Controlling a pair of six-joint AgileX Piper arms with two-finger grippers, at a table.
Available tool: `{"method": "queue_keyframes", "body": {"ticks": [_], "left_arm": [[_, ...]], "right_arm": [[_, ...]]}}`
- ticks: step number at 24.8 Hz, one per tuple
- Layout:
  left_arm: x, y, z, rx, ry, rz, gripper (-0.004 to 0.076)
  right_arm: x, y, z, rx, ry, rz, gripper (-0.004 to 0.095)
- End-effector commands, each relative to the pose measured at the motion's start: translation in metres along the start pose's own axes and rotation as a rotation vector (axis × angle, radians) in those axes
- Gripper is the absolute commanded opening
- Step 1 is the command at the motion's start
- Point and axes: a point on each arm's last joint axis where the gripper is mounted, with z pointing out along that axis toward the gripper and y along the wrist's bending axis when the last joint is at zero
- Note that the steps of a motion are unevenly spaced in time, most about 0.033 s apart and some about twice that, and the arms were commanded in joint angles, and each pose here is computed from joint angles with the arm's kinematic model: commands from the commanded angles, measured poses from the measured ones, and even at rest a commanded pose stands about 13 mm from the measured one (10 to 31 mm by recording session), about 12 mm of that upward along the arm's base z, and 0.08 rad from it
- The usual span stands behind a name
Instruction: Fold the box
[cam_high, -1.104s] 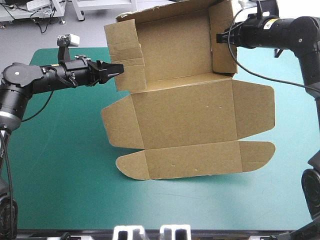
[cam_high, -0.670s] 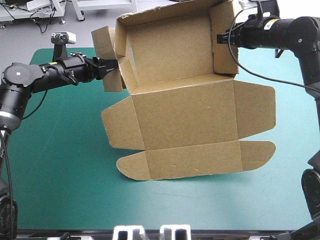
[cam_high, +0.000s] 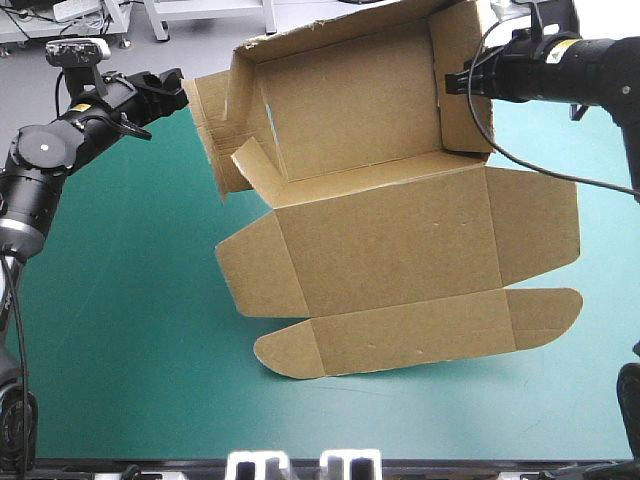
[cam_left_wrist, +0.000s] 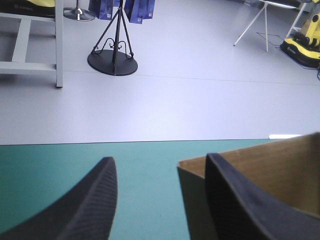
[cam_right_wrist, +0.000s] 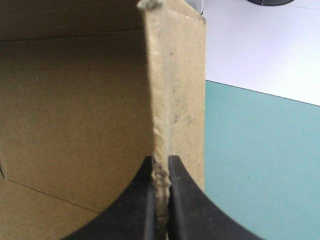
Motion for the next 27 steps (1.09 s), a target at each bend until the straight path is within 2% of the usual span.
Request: {"method": "queue_keyframes", "body": {"ticks": [1,6,10,14,23,27], "left_arm": [[-0.015,0.000,-0.005,-0.012,-0.076,-0.083,0.0369],[-0.001,0.040,0.005,-0.026,0.018,-0.327,0.0312],[0.007,0.059,0.006,0.065,0.089,-0.501,0.0312],[0.017,0.069,0.007,0.243,0.197,-0.653,0.0312],[0.034,0.074,0.009,0.571,0.353,-0.795,0.0293],[0.038,0.070,0.014,0.583,0.387,-0.805,0.0252]], "right_arm": [[-0.019,0.016,-0.054,-0.013,-0.200,-0.019,-0.0018],[-0.017,0.028,-0.108,0.035,-0.278,-0.066,-0.0019],[-0.015,0.032,-0.129,0.056,-0.318,-0.079,-0.0019],[-0.014,0.031,-0.135,0.080,-0.325,-0.080,-0.0019],[-0.014,0.033,-0.135,0.059,-0.328,-0.066,-0.0019],[-0.016,0.034,-0.136,0.045,-0.345,-0.060,-0.0019]]}}
